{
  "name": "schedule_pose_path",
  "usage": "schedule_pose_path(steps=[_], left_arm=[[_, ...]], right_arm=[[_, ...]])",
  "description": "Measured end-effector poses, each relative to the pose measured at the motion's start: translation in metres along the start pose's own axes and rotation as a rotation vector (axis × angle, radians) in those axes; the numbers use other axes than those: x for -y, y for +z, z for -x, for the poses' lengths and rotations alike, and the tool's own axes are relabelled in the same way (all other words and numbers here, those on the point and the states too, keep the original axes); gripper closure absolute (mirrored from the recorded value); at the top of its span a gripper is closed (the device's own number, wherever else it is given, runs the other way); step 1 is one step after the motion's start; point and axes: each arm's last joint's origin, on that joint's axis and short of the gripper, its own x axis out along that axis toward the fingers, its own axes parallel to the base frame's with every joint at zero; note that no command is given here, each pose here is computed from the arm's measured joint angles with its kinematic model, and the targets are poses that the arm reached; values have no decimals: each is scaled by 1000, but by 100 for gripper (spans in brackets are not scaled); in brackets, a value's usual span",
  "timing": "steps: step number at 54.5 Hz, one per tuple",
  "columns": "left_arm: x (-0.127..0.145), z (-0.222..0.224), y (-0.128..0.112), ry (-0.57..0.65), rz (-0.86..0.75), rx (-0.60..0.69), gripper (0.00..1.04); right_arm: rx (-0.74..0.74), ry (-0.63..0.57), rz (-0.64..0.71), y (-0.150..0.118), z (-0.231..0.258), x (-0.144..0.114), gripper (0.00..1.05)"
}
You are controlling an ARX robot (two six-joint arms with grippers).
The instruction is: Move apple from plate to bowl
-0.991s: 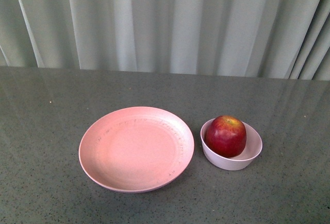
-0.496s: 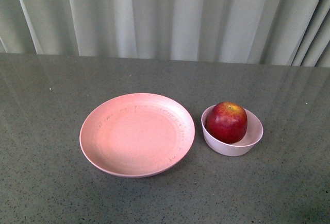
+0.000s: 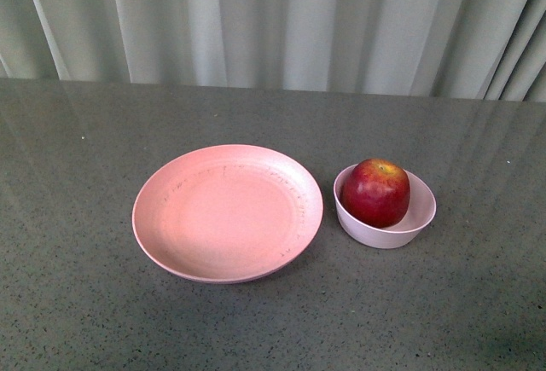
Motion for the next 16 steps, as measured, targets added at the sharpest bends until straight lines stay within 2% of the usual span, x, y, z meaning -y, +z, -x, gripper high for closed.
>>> schedule_pose_path(steps=[16], left_arm=[[0,0,0,0,0,0,9]], right_arm=[[0,0,0,0,0,0,9]])
